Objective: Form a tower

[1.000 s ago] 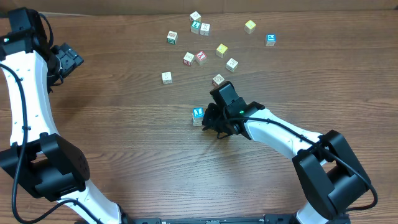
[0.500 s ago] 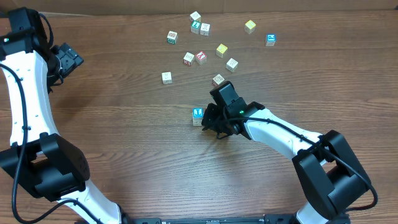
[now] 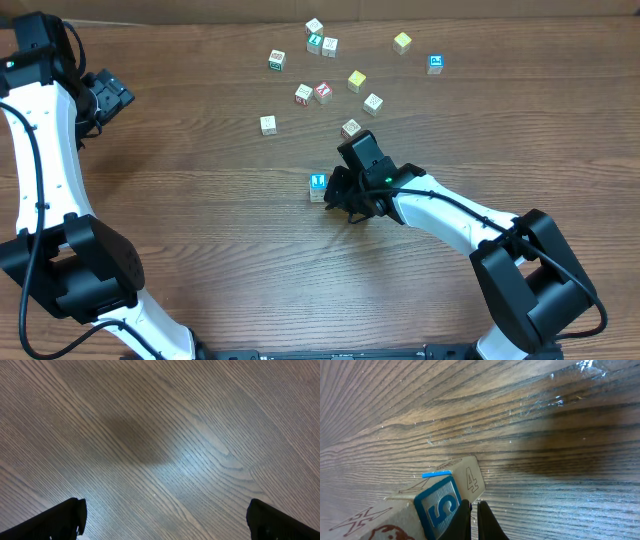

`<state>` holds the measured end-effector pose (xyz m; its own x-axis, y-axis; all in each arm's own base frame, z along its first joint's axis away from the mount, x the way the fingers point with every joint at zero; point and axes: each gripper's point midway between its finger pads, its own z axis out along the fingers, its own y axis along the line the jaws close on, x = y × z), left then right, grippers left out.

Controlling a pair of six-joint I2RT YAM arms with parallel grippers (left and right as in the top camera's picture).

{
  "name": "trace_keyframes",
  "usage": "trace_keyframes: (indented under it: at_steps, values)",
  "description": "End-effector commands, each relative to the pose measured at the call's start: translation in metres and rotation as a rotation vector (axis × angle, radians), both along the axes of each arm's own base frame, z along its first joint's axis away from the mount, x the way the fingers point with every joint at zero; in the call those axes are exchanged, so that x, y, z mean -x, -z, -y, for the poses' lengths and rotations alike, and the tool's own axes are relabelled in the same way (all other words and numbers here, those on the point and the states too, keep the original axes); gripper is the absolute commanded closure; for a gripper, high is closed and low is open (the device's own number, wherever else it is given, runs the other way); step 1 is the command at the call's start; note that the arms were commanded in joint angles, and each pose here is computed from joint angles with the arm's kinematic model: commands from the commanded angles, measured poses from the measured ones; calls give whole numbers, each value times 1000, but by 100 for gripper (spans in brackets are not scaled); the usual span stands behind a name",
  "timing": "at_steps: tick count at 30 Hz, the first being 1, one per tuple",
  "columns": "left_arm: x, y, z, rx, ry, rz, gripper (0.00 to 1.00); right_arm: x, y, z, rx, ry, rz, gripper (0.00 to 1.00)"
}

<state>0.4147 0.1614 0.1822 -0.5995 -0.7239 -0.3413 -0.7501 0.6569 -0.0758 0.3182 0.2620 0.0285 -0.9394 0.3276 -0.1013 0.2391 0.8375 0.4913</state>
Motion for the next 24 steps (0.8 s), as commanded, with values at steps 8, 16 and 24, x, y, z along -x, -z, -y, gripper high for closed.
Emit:
trace_keyframes:
  at_steps: [8, 16, 24]
  values:
    - [-1, -1, 1, -8, 8, 1, 0, -3, 0, 3, 5, 4, 10, 96]
    - [-1, -1, 1, -8, 8, 1, 0, -20, 1, 20, 86, 58, 85, 96]
    - [-1, -1, 1, -8, 8, 1, 1, -35, -13, 9, 56, -90, 206, 96]
